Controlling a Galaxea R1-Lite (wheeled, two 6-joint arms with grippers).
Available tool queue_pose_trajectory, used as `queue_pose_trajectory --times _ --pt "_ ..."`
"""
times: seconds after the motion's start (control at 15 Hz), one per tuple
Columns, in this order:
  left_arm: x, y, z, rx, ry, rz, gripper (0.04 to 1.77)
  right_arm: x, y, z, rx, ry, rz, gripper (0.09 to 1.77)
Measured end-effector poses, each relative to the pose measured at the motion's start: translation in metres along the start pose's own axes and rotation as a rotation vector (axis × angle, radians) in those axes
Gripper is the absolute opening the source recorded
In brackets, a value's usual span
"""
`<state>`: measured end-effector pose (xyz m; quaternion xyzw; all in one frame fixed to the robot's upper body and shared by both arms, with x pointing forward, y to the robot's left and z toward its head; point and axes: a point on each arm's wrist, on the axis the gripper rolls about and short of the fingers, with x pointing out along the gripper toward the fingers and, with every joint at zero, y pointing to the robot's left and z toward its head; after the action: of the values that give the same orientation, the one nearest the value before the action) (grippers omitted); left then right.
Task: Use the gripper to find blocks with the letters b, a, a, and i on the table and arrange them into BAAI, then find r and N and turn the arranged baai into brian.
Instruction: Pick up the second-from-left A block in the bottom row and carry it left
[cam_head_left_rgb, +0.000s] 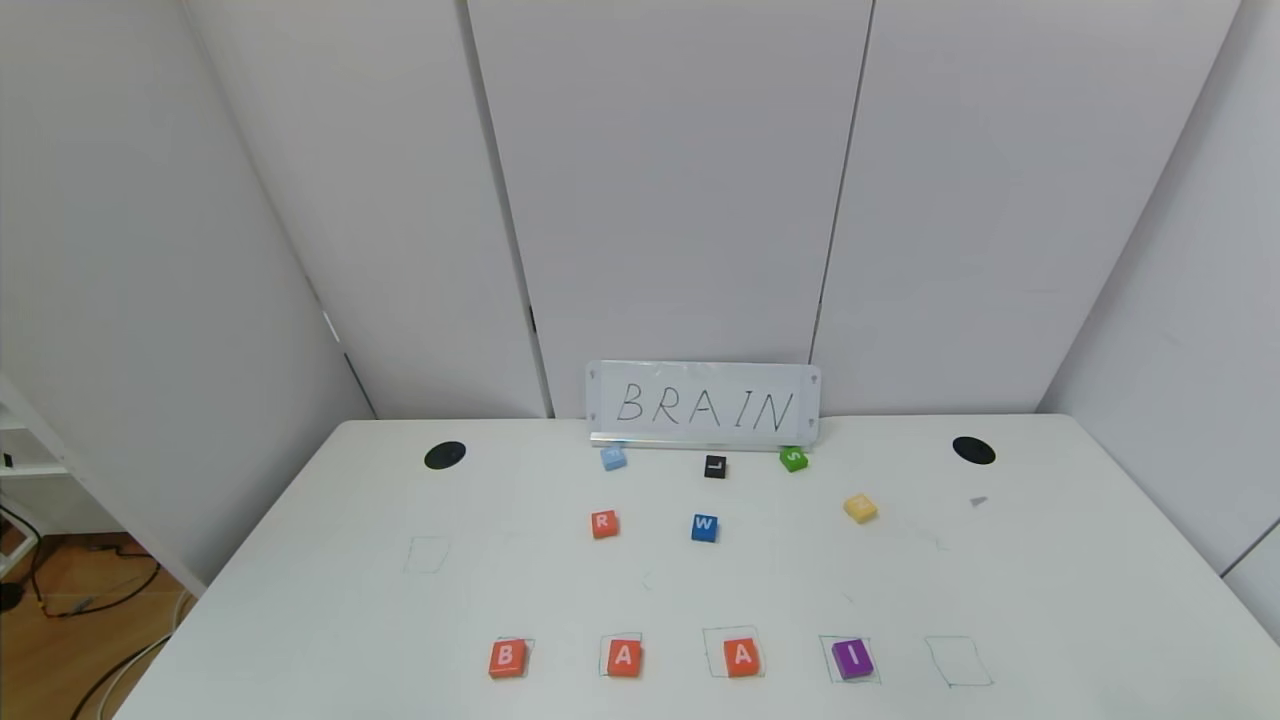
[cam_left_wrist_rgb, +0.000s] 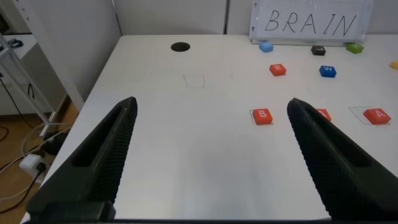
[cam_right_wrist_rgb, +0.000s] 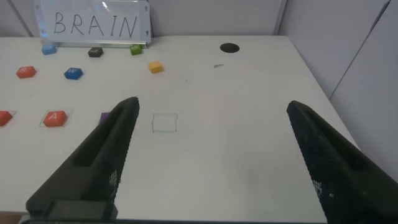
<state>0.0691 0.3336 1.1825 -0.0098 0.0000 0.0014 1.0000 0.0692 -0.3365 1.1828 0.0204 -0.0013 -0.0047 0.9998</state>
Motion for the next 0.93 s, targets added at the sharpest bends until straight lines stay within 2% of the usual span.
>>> queue_pose_trajectory --times 0.93 --pt "0.0 0.0 0.0 0.011 0.0 0.0 1.72 0.0 0.0 0.0002 0.002 -0.002 -0.001 1.71"
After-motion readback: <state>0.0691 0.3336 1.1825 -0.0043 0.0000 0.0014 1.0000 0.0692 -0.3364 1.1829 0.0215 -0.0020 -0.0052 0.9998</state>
